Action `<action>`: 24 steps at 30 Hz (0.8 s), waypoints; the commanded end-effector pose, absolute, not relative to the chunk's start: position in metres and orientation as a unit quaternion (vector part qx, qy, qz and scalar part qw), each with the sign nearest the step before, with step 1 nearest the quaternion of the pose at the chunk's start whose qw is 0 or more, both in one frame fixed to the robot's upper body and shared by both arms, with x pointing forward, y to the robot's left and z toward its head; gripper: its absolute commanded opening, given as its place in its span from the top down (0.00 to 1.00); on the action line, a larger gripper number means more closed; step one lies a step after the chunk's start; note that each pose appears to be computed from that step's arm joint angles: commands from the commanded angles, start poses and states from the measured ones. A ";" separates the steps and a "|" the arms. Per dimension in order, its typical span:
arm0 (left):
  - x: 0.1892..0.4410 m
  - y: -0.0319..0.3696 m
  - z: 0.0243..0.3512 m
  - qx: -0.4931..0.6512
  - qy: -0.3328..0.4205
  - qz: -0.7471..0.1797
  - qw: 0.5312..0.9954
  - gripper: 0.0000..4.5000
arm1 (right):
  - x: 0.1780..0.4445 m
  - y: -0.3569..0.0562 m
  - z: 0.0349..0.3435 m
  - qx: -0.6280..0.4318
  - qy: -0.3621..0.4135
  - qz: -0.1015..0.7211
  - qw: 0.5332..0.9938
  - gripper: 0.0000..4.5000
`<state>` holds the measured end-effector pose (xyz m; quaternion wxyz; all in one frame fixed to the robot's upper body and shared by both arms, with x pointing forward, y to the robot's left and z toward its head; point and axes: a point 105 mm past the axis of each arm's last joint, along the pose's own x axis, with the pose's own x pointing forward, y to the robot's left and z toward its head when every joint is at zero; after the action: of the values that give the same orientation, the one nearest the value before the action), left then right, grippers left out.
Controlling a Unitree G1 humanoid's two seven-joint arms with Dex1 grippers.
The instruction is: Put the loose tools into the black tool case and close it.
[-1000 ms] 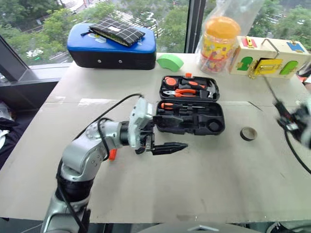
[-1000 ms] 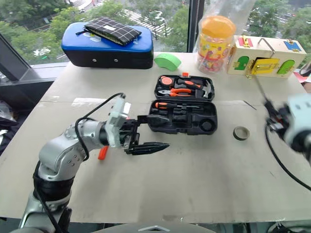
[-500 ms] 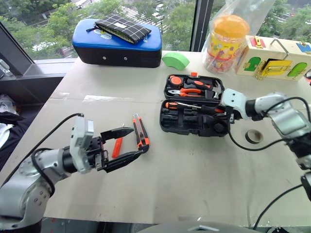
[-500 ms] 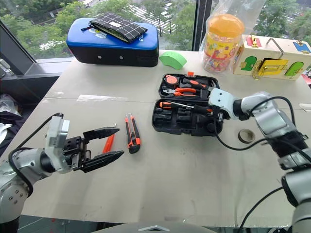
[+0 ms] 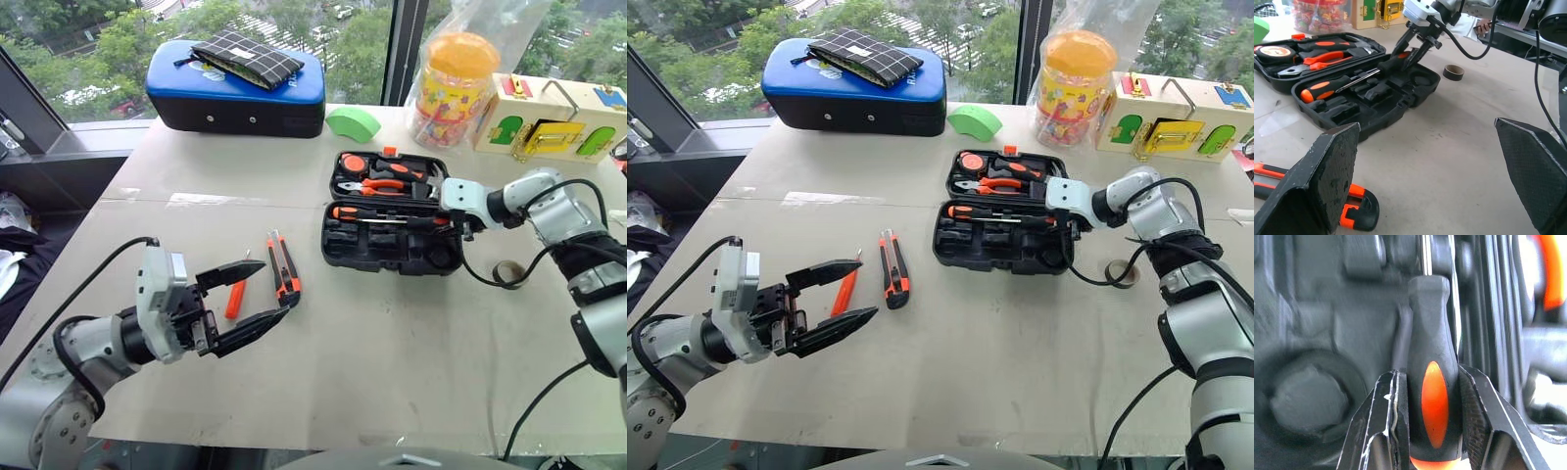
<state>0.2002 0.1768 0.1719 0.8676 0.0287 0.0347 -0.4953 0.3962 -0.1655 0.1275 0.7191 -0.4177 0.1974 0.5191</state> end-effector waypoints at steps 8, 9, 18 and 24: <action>0.203 0.179 0.176 0.048 0.024 -0.497 0.866 0.00 | 0.387 -0.161 0.134 -0.398 0.184 0.569 0.696 0.25; 0.203 0.179 0.176 0.048 0.024 -0.497 0.866 0.00 | 0.385 -0.160 0.139 -0.383 0.180 0.577 0.699 0.25; 0.206 0.177 0.176 0.042 0.019 -0.491 0.870 0.00 | 0.374 -0.146 0.186 -0.165 0.114 0.566 0.800 0.87; 0.206 0.178 0.173 0.038 0.023 -0.481 0.876 0.00 | 0.373 -0.128 0.126 -0.195 0.131 0.461 0.856 0.98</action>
<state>0.2071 0.1791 0.1669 0.8749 0.0289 0.0385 -0.4819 0.3736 -0.1328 0.1337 0.8493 -0.1522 0.1371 0.4866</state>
